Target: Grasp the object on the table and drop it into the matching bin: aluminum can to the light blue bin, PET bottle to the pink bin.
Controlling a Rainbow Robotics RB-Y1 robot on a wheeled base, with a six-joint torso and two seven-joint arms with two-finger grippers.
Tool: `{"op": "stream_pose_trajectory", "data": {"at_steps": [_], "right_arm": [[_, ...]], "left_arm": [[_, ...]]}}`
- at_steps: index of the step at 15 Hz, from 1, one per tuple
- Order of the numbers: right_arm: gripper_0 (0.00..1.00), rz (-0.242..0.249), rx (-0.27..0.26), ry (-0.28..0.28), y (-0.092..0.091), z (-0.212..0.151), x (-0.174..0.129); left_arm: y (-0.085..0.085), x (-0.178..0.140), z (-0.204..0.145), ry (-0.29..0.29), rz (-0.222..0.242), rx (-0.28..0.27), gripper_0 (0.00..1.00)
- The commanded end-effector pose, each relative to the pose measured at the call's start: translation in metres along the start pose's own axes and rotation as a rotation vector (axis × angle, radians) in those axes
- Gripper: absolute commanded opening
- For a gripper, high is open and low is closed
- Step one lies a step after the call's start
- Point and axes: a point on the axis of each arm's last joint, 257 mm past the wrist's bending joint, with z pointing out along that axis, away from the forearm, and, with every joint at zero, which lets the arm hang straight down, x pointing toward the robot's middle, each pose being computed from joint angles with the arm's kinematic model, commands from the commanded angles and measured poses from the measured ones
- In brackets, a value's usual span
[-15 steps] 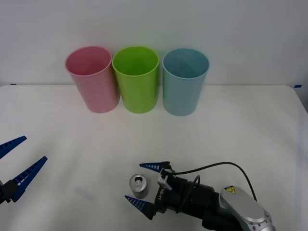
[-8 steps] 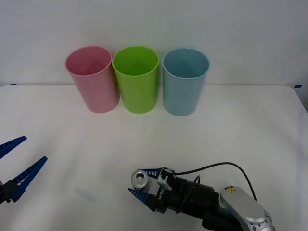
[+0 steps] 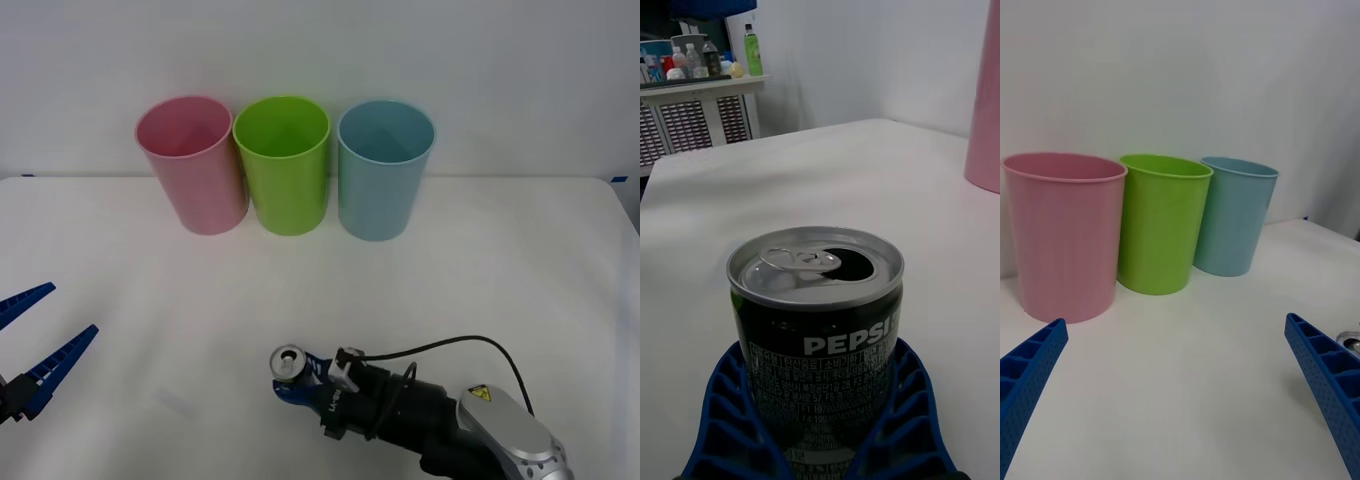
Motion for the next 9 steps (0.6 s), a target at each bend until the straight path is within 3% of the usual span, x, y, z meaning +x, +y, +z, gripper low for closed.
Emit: {"op": "stream_pose_trajectory", "data": {"at_steps": [1,6,9], "right_arm": [[0.0,-0.011,0.018,-0.033,-0.007,-0.006,-0.018],[0.0,-0.028,0.081,-0.095,-0.023,-0.036,-0.061],[0.0,0.038,0.094,-0.133,-0.031,-0.058,-0.087]], "left_arm": [[0.0,0.0,0.0,0.0,0.0,0.0,1.0],[0.0,0.0,0.0,0.0,0.0,0.0,1.0],[0.0,0.0,0.0,0.0,0.0,0.0,1.0]]}}
